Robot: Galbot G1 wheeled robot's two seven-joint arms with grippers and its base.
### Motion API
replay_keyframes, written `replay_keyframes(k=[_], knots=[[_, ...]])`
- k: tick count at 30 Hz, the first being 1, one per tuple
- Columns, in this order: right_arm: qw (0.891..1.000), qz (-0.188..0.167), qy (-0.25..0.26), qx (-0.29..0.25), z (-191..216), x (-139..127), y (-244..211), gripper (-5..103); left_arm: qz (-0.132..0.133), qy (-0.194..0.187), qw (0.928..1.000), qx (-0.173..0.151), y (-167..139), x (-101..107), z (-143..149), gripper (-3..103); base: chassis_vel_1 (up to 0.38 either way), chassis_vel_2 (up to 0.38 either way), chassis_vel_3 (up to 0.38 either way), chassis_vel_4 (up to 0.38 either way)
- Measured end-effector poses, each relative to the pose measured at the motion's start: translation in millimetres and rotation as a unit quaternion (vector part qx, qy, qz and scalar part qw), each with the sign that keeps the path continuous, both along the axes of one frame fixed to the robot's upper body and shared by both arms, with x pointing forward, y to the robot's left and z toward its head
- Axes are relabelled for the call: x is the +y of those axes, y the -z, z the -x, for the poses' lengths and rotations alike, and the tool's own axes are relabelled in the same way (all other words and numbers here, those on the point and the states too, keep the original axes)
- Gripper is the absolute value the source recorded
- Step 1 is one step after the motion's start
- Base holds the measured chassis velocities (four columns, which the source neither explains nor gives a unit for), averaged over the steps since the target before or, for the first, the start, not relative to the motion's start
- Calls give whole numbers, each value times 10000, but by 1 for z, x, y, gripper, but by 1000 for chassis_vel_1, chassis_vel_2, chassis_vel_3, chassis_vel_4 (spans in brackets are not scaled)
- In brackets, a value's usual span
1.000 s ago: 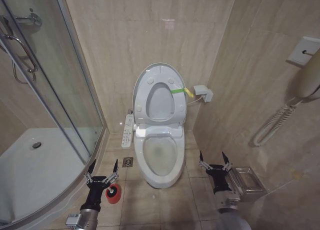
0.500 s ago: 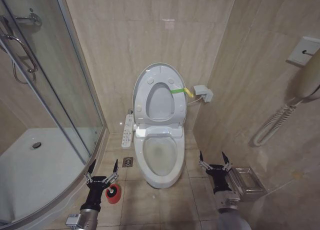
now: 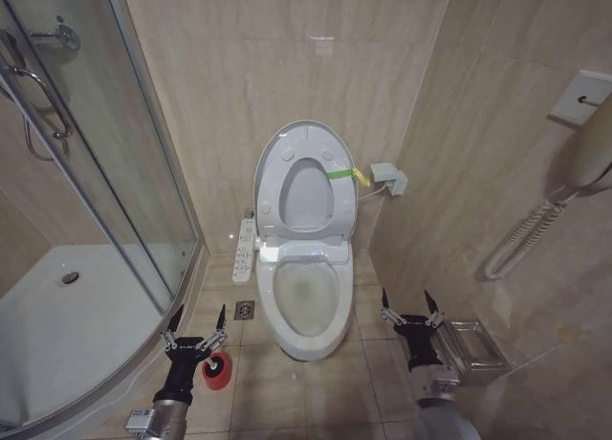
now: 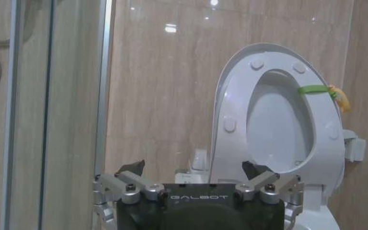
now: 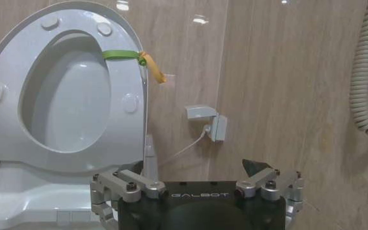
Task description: Open the toilet lid, clean the toilet bowl with a toilet brush, close the toilet lid, and flush.
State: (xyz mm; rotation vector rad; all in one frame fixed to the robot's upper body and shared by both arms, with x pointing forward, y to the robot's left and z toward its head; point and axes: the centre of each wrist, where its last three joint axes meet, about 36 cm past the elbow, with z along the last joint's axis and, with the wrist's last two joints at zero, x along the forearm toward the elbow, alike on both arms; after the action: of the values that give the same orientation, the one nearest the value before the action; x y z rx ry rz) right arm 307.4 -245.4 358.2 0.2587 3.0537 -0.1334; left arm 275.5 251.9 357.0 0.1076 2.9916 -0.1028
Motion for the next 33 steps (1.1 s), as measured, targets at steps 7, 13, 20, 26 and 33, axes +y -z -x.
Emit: replay_keyframes(k=[7,13,20,26,33], knots=[[10000,0,0,0,0,0,0,100,0,0,10000,0,0,0,0,99,0,0,0,0],[10000,0,0,0,0,0,0,100,0,0,10000,0,0,0,0,99,0,0,0,0],[10000,0,0,-1,0,0,0,100,0,0,10000,0,0,0,0,99,0,0,0,0],[10000,0,0,0,0,0,0,100,0,0,10000,0,0,0,0,99,0,0,0,0],[10000,0,0,0,0,0,0,100,0,0,10000,0,0,0,0,99,0,0,0,0]])
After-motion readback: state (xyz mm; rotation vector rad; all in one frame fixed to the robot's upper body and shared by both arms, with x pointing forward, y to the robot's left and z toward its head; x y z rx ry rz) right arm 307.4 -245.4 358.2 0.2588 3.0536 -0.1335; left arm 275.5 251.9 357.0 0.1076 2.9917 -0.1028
